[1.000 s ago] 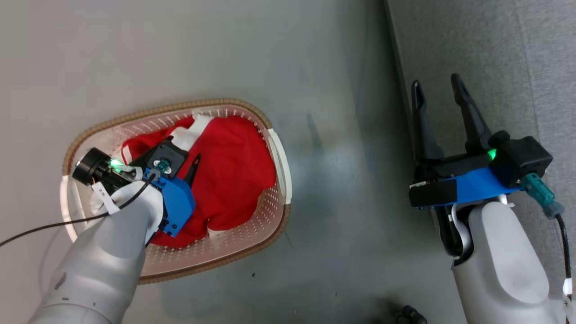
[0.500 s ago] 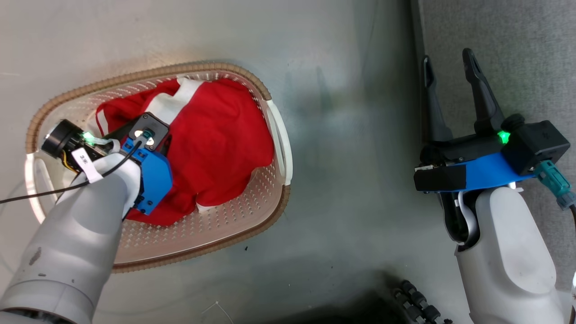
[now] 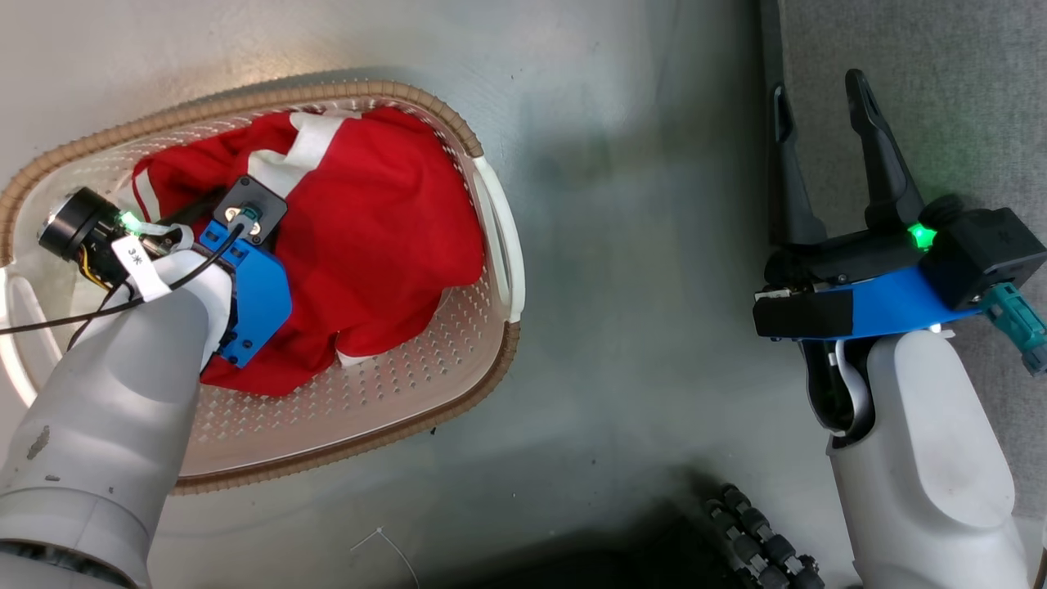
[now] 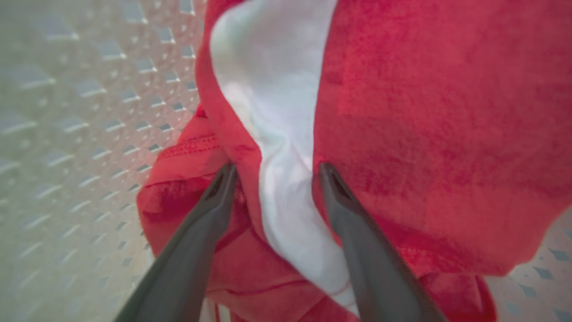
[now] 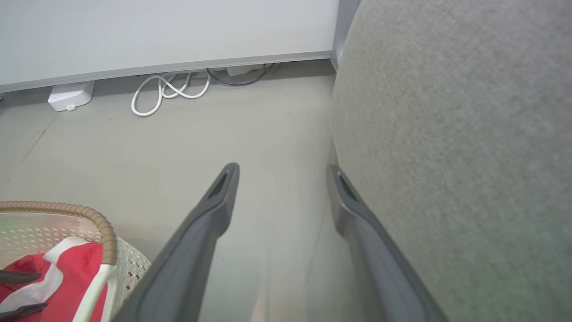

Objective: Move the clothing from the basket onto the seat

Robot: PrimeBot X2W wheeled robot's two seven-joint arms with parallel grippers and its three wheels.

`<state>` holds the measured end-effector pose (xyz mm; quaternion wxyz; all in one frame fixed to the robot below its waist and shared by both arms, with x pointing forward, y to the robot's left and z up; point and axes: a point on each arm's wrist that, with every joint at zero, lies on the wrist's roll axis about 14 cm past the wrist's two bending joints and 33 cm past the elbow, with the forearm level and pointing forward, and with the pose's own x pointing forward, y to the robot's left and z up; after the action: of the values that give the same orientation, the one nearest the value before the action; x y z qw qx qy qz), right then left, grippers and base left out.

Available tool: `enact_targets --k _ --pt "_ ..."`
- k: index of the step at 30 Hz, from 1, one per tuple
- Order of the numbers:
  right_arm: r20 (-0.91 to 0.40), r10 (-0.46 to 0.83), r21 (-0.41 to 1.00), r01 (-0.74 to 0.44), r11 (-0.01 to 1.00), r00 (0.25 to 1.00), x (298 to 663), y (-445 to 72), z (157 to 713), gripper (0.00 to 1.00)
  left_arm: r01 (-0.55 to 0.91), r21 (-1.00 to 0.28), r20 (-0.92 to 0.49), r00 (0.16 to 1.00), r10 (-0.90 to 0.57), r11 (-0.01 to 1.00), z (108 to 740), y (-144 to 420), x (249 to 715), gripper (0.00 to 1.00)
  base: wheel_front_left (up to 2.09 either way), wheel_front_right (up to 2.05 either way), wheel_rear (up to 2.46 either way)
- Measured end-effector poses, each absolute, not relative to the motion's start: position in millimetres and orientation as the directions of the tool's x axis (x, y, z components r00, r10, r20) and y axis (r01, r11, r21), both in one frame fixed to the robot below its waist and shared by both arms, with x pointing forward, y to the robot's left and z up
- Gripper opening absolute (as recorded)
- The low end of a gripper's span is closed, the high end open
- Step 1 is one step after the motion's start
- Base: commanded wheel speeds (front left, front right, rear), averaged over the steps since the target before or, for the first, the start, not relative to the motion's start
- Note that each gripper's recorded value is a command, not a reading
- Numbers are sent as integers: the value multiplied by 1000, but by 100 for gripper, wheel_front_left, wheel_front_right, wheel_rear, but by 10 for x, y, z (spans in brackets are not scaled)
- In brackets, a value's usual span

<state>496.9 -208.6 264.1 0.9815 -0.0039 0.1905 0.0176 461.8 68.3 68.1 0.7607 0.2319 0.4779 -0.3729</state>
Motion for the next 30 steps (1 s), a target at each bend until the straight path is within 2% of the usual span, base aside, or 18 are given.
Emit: enact_targets --k 15,16,17,23,30 --pt "-389 33 3 -34 999 921 4961 -2090 2522 100 822 -9 -925 209 -316 570 515 613 4493 100 0 0 0" --pt "-389 33 3 -34 999 921 4963 -2088 2518 100 825 -8 -927 205 -313 565 510 615 4483 38 0 0 0" --pt "-389 33 4 -35 999 921 4964 -2085 2514 100 827 -8 -929 201 -309 562 505 618 4475 0 0 0 0" --pt "-385 38 8 -38 999 922 4978 -2066 2525 100 835 -7 -935 190 -301 550 540 539 4446 0 0 0 0" --pt "-367 46 8 -46 999 929 5007 -2031 2628 100 828 -1 -914 227 -336 561 734 358 4520 0 0 0 0"
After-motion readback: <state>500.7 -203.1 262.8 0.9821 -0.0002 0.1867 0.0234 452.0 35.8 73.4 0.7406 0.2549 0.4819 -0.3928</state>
